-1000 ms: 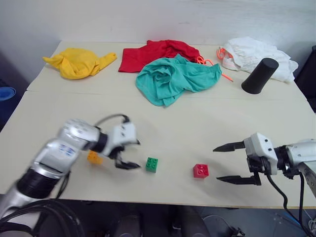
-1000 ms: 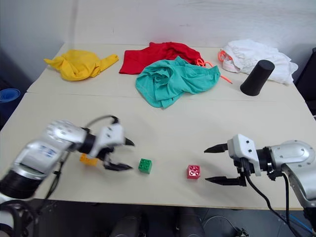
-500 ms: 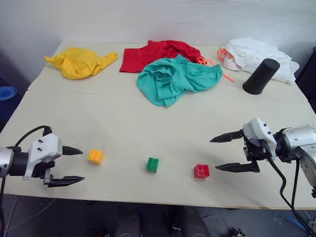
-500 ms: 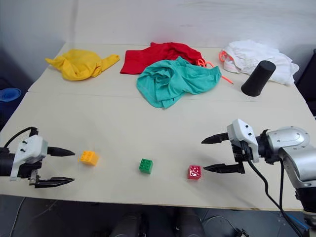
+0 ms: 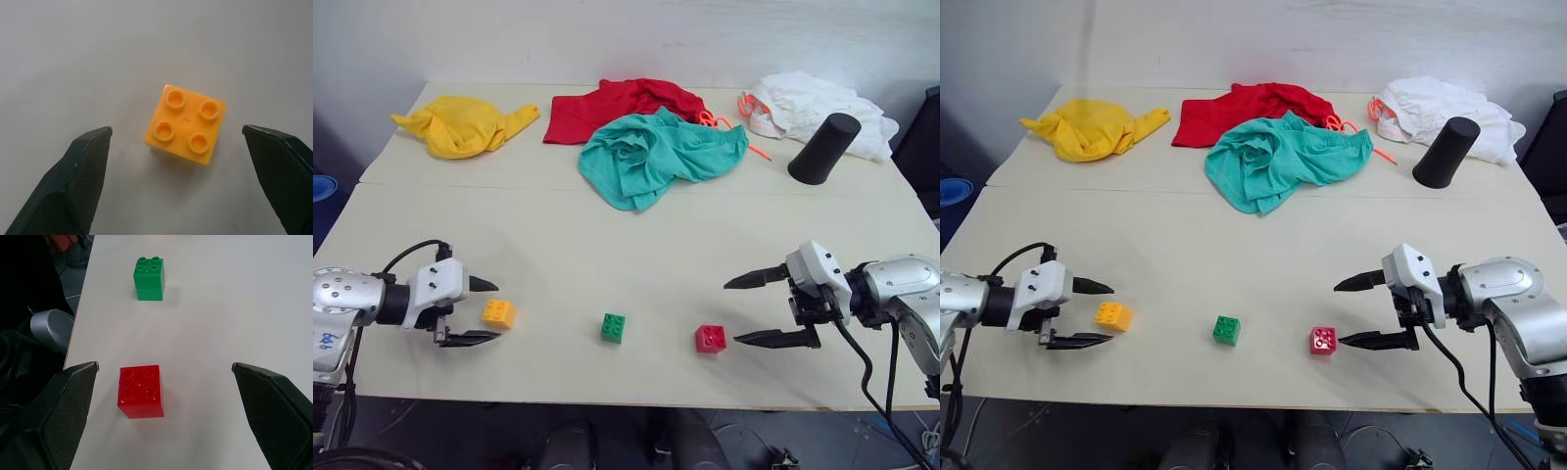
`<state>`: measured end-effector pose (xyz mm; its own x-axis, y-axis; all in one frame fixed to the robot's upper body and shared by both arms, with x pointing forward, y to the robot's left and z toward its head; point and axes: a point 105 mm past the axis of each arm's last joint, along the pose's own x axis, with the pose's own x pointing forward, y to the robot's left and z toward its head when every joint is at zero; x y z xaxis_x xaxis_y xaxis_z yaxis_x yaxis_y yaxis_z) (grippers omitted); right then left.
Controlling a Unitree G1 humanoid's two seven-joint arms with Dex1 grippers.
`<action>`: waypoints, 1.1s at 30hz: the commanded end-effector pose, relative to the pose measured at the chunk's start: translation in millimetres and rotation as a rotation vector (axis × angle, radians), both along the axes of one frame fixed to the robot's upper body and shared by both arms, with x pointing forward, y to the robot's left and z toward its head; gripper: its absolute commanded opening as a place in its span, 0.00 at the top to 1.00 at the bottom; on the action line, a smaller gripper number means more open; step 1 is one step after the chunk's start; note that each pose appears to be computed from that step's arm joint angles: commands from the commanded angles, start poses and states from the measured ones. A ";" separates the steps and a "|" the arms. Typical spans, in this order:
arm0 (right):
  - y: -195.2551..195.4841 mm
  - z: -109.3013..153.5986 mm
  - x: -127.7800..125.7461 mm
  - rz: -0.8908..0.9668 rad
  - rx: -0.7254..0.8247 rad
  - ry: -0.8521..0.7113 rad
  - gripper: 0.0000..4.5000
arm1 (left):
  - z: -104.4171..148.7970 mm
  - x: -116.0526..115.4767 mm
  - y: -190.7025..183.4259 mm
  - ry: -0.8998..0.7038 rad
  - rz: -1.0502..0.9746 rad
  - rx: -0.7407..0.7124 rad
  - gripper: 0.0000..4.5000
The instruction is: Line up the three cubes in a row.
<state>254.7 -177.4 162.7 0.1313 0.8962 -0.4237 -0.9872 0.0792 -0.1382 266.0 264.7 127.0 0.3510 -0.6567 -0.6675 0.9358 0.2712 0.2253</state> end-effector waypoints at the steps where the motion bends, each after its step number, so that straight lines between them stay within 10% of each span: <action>1: 0.5 13.8 -1.3 -0.002 0.014 -0.066 0.00 | -4.1 0.4 3.6 0.034 -0.008 0.008 0.13; 9: -1.2 12.4 -4.5 -0.023 0.012 -0.073 0.00 | -5.9 2.4 -6.0 0.044 -0.091 -0.002 0.67; 33: 0.6 7.8 -13.5 -0.039 0.006 -0.066 0.00 | -13.3 11.7 -66.3 -0.047 -0.429 0.127 0.67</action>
